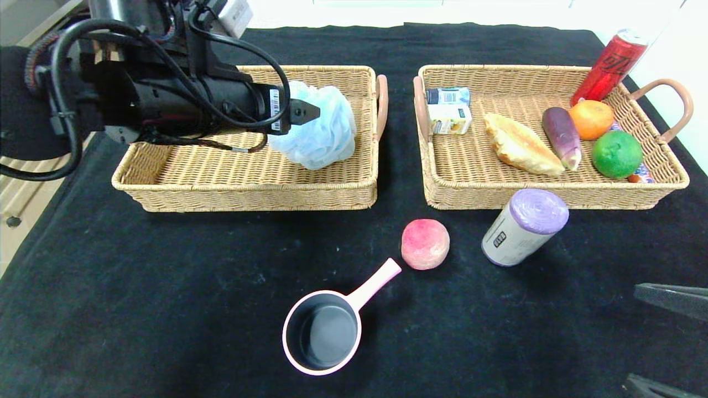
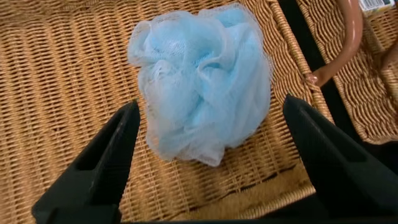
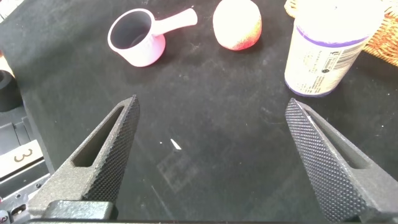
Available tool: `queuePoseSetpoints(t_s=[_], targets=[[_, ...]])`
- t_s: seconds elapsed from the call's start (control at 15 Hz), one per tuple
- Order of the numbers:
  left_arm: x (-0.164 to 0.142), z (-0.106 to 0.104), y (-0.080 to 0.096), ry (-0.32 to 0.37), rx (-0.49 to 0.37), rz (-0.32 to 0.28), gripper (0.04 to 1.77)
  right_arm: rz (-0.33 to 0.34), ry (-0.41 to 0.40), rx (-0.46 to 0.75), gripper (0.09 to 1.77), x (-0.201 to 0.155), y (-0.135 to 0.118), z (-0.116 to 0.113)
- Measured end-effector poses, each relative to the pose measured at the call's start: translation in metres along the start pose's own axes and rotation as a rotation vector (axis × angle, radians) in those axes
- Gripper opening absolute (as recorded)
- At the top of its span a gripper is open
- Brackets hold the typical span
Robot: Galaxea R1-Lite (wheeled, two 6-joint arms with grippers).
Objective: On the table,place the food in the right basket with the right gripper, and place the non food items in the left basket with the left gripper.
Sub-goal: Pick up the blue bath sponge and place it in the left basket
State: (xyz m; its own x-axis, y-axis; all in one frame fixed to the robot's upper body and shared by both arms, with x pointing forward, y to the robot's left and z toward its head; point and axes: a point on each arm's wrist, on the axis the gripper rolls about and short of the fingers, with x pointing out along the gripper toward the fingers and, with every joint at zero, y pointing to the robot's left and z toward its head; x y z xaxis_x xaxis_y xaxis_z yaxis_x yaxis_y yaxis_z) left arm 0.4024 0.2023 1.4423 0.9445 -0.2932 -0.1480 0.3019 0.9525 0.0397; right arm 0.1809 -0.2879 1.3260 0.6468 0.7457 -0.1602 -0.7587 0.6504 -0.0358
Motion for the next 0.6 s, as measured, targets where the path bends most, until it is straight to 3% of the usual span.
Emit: queuePoseSetpoints(t_s=[0.2,0.4,0.6], targets=[[-0.025,0.0,0.002,0.043,0.001,0.005,1.68,0.001,0.0,-0.002,1.71,-0.001,0.001,0.0],[-0.052,-0.009,-0.007,0.106,0.012,-0.035,1.69,0.003,0.001,-0.002,1.71,-0.001,0.001,-0.001],[-0.082,-0.032,-0.019,0.269,0.051,-0.096,1.7,0.004,0.003,-0.001,1.71,-0.001,0.001,-0.002]])
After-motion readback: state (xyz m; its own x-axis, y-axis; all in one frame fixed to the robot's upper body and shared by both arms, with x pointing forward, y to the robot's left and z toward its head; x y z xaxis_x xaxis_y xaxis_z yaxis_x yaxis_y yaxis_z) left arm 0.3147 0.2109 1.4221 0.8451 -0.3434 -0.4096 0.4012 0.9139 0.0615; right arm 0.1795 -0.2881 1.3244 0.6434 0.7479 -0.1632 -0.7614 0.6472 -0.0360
